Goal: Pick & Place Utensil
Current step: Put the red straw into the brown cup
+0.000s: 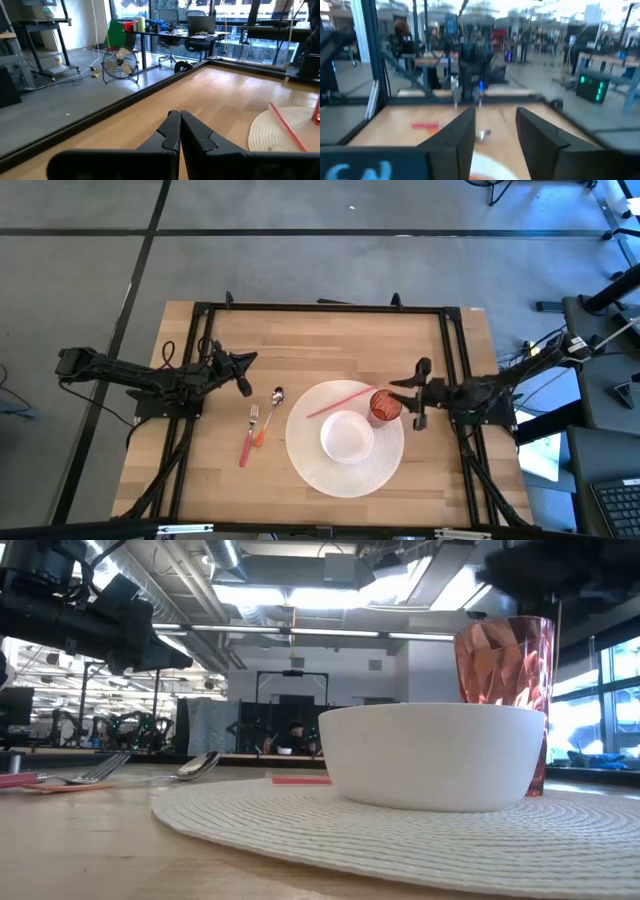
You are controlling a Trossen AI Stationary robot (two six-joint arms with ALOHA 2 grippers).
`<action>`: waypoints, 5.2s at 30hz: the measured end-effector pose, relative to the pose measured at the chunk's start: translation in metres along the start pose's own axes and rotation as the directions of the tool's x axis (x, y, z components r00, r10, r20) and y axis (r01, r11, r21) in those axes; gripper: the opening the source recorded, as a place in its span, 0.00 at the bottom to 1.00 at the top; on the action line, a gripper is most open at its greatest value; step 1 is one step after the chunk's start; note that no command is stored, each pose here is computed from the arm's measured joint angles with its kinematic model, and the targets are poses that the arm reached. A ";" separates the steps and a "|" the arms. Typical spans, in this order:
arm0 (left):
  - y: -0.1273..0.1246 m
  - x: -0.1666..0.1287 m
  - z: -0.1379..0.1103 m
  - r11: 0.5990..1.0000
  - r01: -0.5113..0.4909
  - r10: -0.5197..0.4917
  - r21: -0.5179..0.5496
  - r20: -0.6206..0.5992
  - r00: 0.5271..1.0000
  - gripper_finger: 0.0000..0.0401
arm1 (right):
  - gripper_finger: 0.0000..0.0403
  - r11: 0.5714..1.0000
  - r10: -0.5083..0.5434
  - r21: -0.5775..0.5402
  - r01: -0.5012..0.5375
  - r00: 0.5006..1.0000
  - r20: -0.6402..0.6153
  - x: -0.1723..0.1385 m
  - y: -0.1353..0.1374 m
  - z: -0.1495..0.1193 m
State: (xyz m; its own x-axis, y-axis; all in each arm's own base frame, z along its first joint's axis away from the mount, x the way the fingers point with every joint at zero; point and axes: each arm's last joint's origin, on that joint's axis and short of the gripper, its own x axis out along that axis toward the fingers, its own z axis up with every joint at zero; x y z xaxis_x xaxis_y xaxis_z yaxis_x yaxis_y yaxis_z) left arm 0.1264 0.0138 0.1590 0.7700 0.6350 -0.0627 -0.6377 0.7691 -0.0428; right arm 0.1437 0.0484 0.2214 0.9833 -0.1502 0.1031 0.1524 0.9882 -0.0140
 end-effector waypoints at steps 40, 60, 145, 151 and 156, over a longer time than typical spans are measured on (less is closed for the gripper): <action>-0.145 0.120 0.024 0.859 0.509 -0.356 -0.064 -0.788 0.502 0.07 | 0.02 0.989 0.146 -0.017 -0.146 0.988 0.048 -0.052 -0.039 -0.012; -0.172 0.150 -0.015 0.835 0.547 -0.303 -0.052 -0.874 0.379 0.51 | 0.03 0.986 0.164 -0.019 -0.164 0.986 0.021 -0.052 -0.038 -0.015; -0.187 0.148 0.192 -0.329 0.447 0.567 0.832 -0.205 0.798 0.00 | 0.06 0.985 0.164 0.042 -0.165 0.986 0.034 -0.052 -0.039 -0.013; -0.198 0.129 0.206 -0.378 0.435 0.480 0.817 -0.229 0.847 0.00 | 0.06 0.986 0.163 0.039 -0.164 0.986 0.028 -0.052 -0.039 -0.014; -0.208 0.117 0.212 -0.446 0.425 0.410 0.788 -0.242 0.879 0.00 | 0.06 0.986 0.164 0.039 -0.165 0.986 0.028 -0.052 -0.039 -0.014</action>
State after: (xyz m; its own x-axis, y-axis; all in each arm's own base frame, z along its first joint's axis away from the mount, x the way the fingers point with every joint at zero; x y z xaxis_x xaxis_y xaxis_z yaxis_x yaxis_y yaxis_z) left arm 0.3536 -0.0563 0.3721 0.4102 0.8561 -0.3144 0.6284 -0.0155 0.7777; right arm 0.0878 0.0178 0.2029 0.9917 0.0148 0.1274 -0.0160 0.9998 0.0082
